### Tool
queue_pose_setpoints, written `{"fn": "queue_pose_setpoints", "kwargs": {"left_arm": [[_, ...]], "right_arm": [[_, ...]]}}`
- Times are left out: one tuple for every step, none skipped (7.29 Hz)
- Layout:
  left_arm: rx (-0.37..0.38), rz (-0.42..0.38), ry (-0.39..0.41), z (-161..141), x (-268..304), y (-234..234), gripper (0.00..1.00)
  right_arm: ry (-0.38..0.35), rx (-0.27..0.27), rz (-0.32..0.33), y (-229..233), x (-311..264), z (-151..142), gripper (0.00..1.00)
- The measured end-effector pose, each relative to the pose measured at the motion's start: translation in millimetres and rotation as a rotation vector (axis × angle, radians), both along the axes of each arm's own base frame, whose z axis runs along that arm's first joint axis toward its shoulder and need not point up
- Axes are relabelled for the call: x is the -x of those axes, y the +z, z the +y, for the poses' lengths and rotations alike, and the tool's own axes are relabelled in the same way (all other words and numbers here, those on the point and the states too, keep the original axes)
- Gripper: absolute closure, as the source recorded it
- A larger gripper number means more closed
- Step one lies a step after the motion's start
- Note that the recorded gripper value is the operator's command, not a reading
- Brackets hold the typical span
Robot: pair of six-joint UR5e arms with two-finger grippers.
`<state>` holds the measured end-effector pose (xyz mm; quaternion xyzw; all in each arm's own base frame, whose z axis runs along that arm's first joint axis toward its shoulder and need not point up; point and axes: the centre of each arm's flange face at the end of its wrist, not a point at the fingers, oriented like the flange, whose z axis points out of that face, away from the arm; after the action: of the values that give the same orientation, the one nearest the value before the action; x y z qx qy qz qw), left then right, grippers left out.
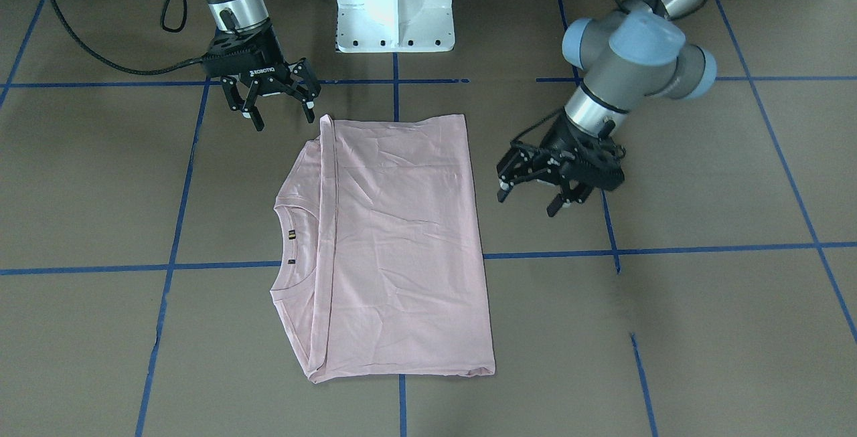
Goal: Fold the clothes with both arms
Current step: 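Move the left gripper down to the shirt edge nearest the robot, then move the right gripper to the shirt corner nearest the robot beside the left gripper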
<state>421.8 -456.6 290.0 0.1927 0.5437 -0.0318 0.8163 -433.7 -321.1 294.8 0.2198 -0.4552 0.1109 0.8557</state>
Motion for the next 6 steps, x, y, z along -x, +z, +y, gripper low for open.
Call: {"fn": "queue_pose_setpoints", "kwargs": {"left_arm": [[0.052,0.000,0.014,57.2,-14.7,-15.7,0.02],[0.128,-0.014,0.014,104.6,-33.2,-26.3,0.33],[0.211,-0.025,-0.004,137.9,-52.4,-26.9,0.48],[0.293,-0.028,-0.029,159.2,-70.1,-21.0,0.49],[0.364,-0.034,-0.047,173.1,-86.6,-11.7,0.49],[0.406,-0.043,-0.059,179.5,-97.4,-3.5,0.48]], "right_arm": [[0.004,0.002,-0.002,-0.1,-1.7,-1.3,0.00],[0.008,0.003,-0.003,-0.3,-2.6,-2.7,0.00],[0.009,0.003,-0.003,-0.5,-3.0,-3.5,0.00],[0.010,0.003,-0.003,-0.4,-2.9,-3.8,0.00],[0.012,0.005,-0.004,-0.3,-2.9,-4.1,0.00],[0.014,0.009,-0.006,-0.3,-2.7,-4.1,0.00]]}}
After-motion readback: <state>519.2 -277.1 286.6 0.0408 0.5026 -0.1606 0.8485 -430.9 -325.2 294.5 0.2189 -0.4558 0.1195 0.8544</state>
